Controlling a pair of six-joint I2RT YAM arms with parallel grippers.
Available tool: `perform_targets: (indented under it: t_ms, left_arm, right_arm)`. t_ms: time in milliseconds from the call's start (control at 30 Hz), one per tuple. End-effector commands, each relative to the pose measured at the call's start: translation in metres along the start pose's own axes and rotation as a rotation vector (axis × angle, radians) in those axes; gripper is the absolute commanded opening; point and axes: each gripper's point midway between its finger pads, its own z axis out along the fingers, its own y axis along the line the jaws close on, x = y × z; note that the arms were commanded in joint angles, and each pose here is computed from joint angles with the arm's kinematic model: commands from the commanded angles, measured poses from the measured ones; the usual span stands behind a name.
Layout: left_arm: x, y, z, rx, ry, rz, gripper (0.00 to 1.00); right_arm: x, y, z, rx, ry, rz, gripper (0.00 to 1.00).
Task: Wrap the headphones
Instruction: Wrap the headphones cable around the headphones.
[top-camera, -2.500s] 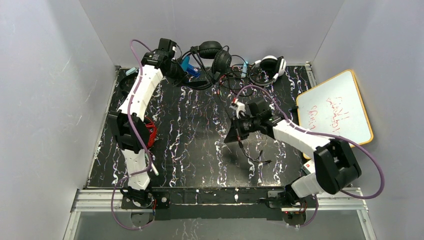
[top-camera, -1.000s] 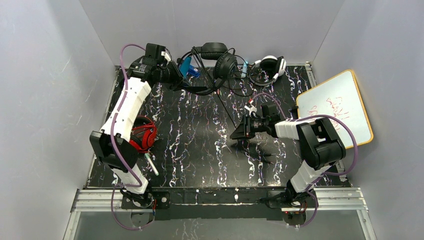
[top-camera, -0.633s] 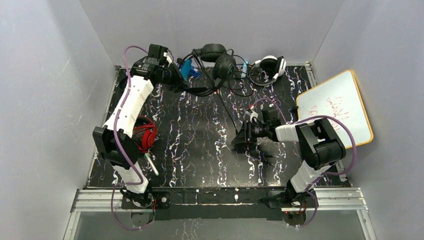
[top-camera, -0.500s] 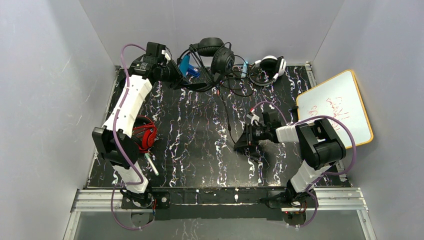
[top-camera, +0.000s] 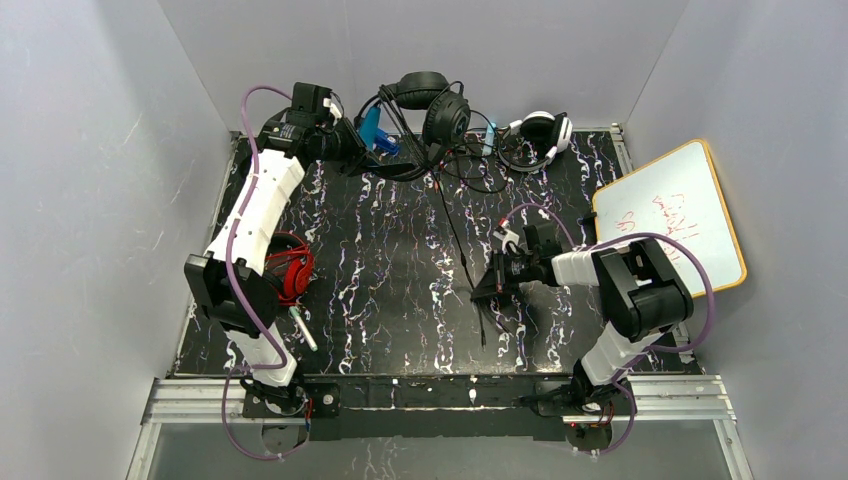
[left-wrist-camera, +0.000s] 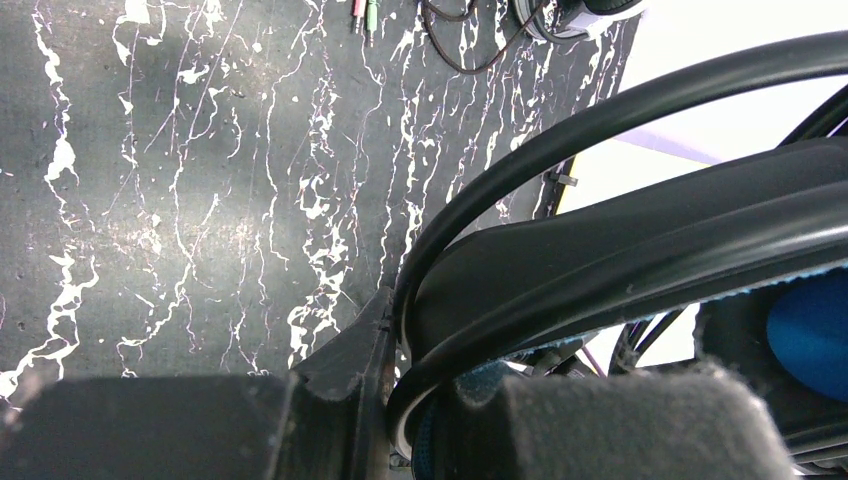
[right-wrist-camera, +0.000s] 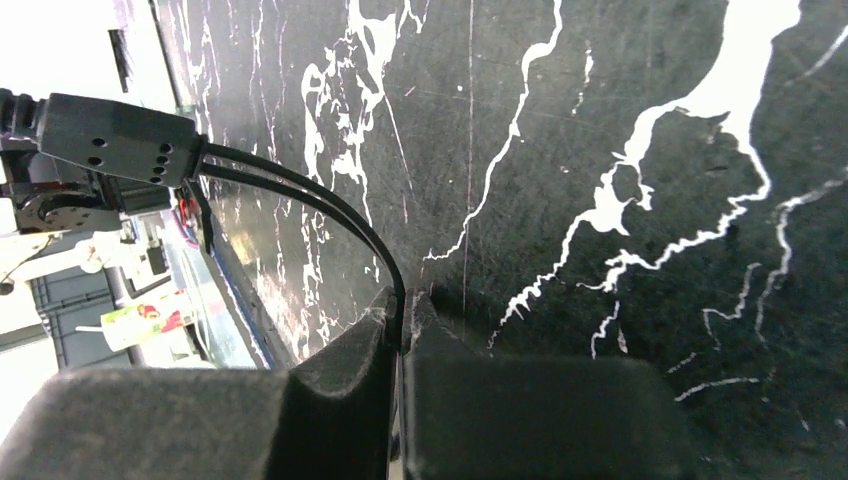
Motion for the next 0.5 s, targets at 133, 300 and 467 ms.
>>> perform_targets:
  t_ms: [133, 300, 467]
  left_arm:
    - [0.008, -0.035, -0.024, 0.166, 0.027, 0.052, 0.00]
    - [0.032, -0.036, -0.023, 0.208, 0.082, 0.108, 0.00]
    - [0.070, -0.043, -0.021, 0.259, 0.170, 0.250, 0.00]
  right_arm:
    - [-0.053, -0.003, -0.017, 0.054, -0.133, 0.042, 0.01]
    - [-0.088, -0.012, -0.022, 0.001, -0.154, 0.121, 0.01]
    - [-0.135, -0.017, -0.028, -0.011, -0.230, 0.147, 0.01]
